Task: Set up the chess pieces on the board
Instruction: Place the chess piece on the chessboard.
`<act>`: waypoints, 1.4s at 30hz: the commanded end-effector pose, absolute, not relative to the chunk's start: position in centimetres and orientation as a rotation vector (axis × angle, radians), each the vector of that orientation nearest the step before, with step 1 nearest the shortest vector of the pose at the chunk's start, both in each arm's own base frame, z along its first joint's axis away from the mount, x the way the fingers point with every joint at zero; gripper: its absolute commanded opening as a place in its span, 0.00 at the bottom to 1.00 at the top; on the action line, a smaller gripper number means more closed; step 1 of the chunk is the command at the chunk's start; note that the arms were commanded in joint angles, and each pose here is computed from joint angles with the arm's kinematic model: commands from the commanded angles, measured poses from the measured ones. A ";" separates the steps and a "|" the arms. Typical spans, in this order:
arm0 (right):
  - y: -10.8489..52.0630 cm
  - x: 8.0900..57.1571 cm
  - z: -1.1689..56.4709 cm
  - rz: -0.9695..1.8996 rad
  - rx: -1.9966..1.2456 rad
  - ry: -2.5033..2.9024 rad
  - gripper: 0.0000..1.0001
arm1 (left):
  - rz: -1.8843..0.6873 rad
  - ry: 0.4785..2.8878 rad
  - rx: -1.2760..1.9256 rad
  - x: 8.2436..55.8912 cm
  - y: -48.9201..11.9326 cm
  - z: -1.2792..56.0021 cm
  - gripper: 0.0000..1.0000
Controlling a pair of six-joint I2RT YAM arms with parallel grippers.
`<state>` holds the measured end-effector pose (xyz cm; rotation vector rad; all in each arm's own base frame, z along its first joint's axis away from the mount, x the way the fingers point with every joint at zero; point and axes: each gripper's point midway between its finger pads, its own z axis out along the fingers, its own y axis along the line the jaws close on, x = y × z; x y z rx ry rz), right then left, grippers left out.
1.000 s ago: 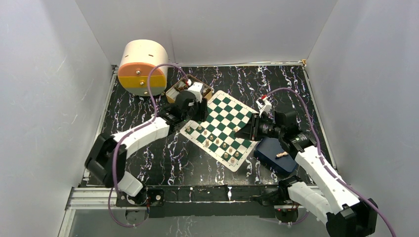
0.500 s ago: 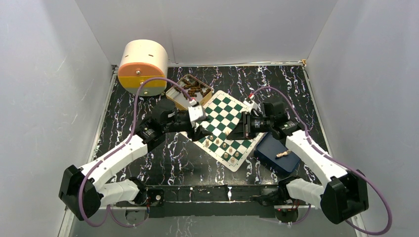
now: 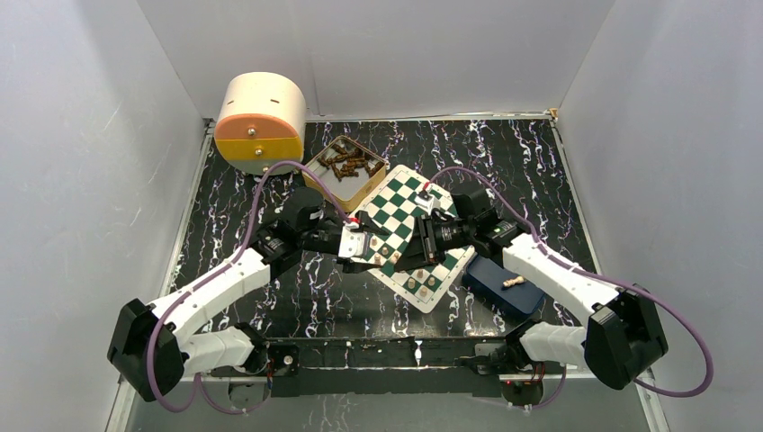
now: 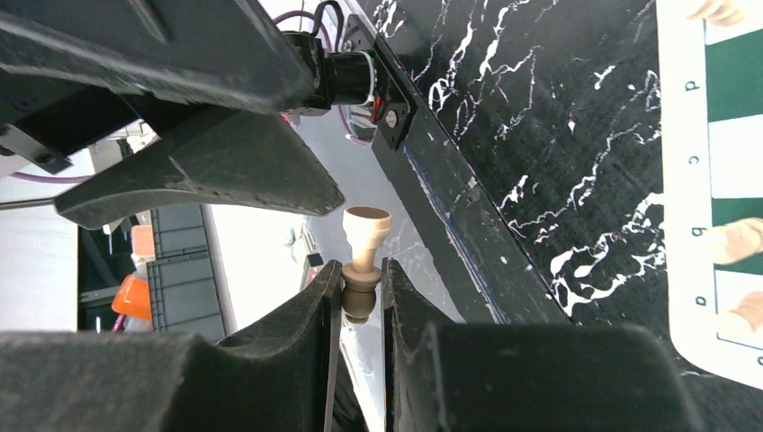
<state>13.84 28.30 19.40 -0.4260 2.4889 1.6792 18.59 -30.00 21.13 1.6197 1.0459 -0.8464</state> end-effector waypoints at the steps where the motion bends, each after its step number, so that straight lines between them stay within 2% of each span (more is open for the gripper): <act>1: 29.7 14.8 22.2 1.713 -0.480 2.380 0.27 | -0.898 0.913 1.687 16.9 -30.5 21.6 0.66; 18: 31.0 15.5 22.7 1.713 -0.484 2.377 0.26 | -0.941 0.928 1.747 15.9 -31.4 20.3 0.56; 26: 30.8 15.5 22.0 1.670 -0.483 2.408 0.30 | -0.955 0.973 1.759 15.8 -31.4 19.8 0.31; 28: 30.6 16.0 22.0 1.607 -0.475 2.407 0.33 | -0.947 1.019 1.741 16.3 -31.4 19.9 0.20; 30: 30.2 16.6 22.5 1.542 -0.461 2.375 0.36 | -0.940 1.071 1.720 16.7 -31.4 20.0 0.13; 36: 29.3 18.4 25.5 1.417 -0.387 2.209 0.36 | -1.004 1.194 1.574 17.5 -32.3 21.4 0.07; 38: 29.0 18.7 26.0 1.397 -0.371 2.186 0.35 | -1.029 1.258 1.451 18.5 -32.8 22.5 0.05; 42: 28.1 19.6 26.8 1.329 -0.308 2.114 0.39 | -1.129 1.357 1.160 19.9 -33.6 25.3 0.05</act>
